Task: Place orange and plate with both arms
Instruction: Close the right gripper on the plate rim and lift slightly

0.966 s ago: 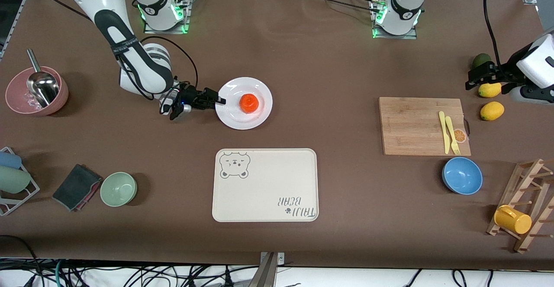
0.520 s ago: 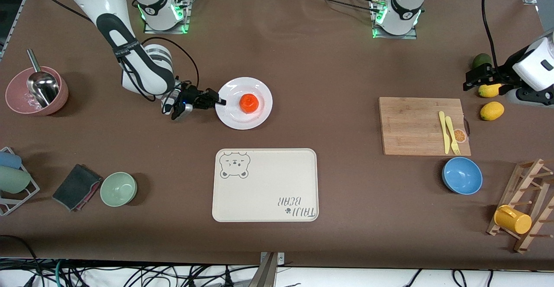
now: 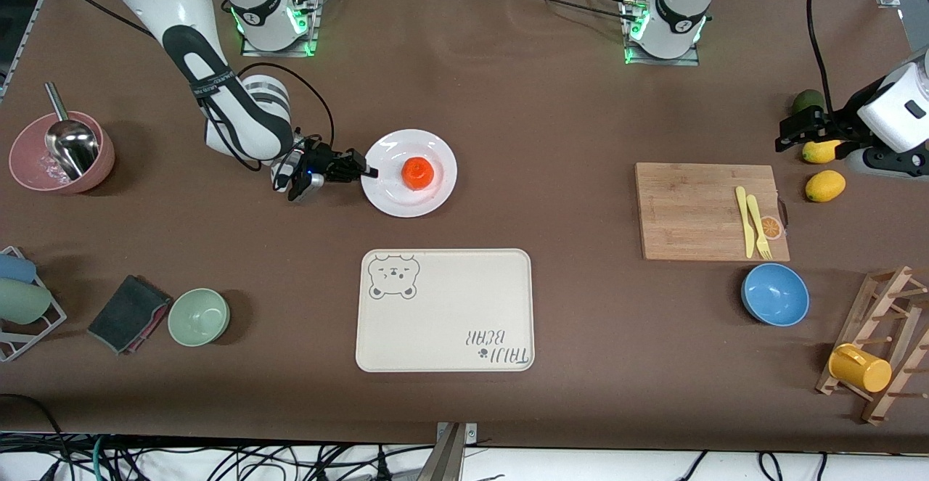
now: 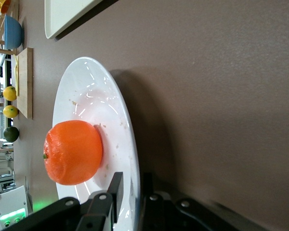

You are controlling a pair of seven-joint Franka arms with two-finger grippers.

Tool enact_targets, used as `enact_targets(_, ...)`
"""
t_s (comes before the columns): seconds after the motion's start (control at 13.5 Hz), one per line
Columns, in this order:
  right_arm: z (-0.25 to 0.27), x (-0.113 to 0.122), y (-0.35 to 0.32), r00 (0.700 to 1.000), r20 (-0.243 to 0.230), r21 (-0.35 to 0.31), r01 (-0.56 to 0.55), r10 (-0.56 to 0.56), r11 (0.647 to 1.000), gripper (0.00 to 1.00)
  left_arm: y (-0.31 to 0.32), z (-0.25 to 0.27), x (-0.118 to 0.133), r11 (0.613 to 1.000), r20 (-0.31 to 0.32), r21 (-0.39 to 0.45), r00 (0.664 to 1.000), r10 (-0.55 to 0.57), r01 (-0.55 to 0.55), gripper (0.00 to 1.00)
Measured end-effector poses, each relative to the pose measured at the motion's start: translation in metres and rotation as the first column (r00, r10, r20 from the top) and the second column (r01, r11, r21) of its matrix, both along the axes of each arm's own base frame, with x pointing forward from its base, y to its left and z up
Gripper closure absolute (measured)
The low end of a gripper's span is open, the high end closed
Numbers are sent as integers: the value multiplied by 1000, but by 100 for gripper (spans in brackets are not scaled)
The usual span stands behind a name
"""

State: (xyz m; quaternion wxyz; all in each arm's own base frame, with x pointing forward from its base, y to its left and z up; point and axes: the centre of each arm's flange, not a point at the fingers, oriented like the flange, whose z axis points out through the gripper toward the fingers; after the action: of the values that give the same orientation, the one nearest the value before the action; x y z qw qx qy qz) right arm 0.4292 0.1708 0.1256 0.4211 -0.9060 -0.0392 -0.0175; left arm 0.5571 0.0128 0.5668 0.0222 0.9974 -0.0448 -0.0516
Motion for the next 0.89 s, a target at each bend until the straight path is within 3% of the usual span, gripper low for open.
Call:
enact_targets(0.15, 0, 0, 0, 1000, 1, 0, 0, 0, 1000, 86, 0, 0, 0, 1000, 0, 0, 1000, 0, 0, 0)
enact_targets(0.89, 0, 0, 1, 1000, 0, 5, 4, -4, 1000, 93, 0, -3, 1, 1000, -5, 0, 1000, 0, 0, 0)
